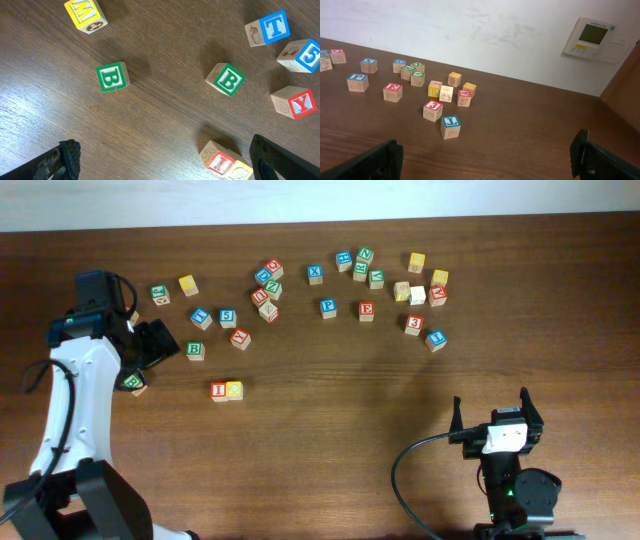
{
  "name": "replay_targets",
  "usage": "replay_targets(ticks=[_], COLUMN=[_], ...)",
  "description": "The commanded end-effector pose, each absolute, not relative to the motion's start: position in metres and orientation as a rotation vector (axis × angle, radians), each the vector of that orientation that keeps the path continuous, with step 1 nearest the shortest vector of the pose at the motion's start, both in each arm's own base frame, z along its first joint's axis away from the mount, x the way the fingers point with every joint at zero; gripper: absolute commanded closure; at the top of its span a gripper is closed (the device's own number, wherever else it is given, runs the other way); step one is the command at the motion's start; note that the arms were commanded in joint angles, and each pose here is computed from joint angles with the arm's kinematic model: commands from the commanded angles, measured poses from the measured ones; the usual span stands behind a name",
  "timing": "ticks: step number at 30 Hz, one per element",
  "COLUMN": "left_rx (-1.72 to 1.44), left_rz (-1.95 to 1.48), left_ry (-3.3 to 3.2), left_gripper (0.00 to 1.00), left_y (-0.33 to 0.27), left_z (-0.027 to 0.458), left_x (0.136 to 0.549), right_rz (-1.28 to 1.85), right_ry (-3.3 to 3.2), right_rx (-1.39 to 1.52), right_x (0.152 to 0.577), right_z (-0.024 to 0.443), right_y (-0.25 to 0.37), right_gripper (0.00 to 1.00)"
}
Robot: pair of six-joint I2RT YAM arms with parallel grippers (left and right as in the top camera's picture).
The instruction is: Spell out ICRA
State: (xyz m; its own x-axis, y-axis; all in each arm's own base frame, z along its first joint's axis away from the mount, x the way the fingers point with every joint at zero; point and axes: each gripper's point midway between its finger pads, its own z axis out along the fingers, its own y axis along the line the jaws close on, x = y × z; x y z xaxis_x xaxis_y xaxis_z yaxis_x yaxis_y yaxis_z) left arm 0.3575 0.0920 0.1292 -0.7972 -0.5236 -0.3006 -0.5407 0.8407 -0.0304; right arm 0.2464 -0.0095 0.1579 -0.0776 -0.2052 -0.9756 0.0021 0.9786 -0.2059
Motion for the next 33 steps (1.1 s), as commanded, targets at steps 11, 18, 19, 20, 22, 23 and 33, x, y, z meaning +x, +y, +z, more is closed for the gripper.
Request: replay_targets(ticks=[11, 18, 19, 20, 22, 23, 33], left_rx=[-0.814, -0.814, -0.814, -0.814, -0.814, -0.814, -0.814], left_rz=[0.064, 0.064, 0.064, 0.064, 0.064, 0.064, 0.064], left_ry=[2.717, 2.717, 2.717, 2.717, 2.717, 2.717, 2.717], left_gripper=[0.01, 0.01, 0.01, 0.01, 0.01, 0.01, 0.01], left_y=[0.091, 0.091, 0.091, 0.091, 0.091, 0.091, 0.091], left_z=[0.131, 0.131, 0.131, 0.131, 0.131, 0.131, 0.131], left_x=[0.358, 0.358, 0.358, 0.358, 0.358, 0.358, 0.358], right_rz=[-0.162, -0.161, -0.160, -0.155, -0.100, -0.053, 0.242], right_ry=[1.645, 1.645, 1.645, 1.645, 1.648, 1.649, 1.499], right_rx=[-0.160, -0.160, -0.161, -0.154, -0.100, -0.054, 0.037], right_x=[0.246, 0.246, 0.246, 0.246, 0.246, 0.246, 0.233], right_z=[0.156, 0.156, 0.156, 0.156, 0.156, 0.156, 0.231], right_y=[-0.008, -0.008, -0.008, -0.008, -0.007, -0.007, 0.016], right_gripper=[0.02, 0.02, 0.02, 0.02, 0.02, 0.02, 0.02])
